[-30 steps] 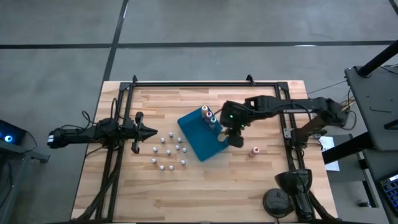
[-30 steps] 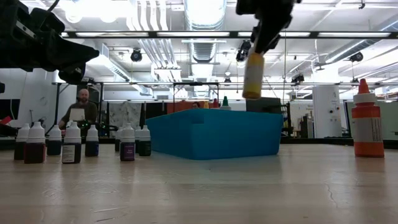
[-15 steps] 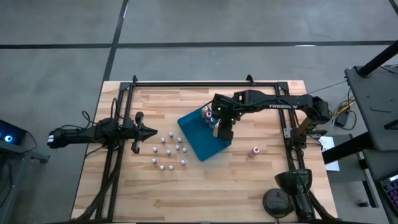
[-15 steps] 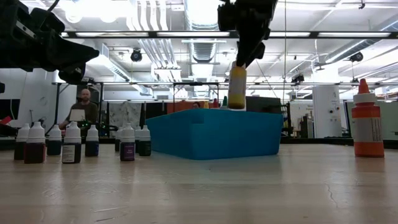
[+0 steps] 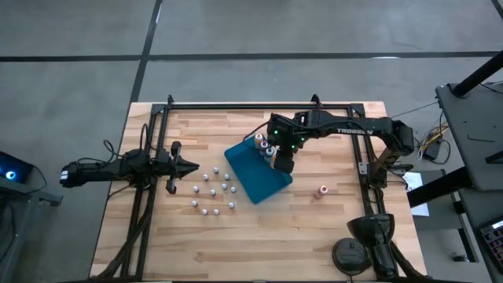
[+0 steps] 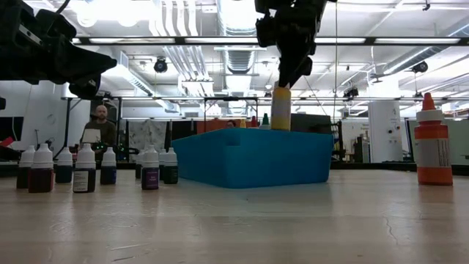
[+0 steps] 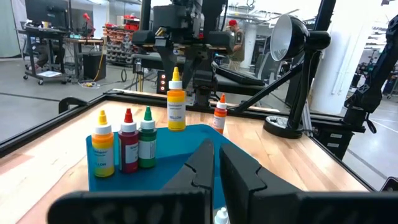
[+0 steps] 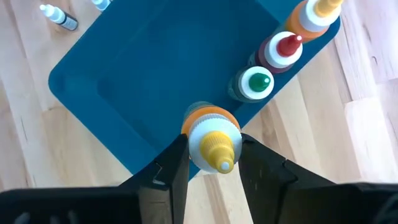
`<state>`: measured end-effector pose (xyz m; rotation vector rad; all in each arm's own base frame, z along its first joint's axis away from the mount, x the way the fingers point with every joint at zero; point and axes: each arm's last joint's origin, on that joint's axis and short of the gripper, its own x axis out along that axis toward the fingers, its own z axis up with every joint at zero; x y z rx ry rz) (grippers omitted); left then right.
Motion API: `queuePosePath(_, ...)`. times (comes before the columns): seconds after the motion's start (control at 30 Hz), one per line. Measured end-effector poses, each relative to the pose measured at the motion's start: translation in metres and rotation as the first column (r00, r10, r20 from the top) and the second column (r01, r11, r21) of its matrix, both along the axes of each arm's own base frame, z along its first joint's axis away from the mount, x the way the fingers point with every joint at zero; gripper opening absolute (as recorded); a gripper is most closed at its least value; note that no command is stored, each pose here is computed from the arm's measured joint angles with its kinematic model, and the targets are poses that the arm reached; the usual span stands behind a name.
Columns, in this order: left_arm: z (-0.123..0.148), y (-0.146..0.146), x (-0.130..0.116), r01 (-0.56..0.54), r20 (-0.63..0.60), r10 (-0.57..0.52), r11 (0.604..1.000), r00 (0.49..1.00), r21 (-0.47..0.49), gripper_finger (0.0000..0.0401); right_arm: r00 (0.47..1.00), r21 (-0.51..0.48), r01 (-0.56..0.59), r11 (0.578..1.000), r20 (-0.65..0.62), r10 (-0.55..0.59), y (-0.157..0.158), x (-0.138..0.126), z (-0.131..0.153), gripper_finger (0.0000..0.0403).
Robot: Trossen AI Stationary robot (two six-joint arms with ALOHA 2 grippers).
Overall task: Pick & Place food coloring
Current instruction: Put the yellow food coloring bottle into the blue bin
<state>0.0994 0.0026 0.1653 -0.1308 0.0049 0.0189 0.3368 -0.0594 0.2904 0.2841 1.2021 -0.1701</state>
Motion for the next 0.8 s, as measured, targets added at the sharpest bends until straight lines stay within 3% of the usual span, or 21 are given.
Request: queuePosePath(0.8,0.0,0.0,0.0,0.0,0.0,0.0,1.0,1.0,0.0,0.0,0.997,0.006,-0.002,1.0,-0.081,0.002,-0.002,0.013,-0.026,0.0109)
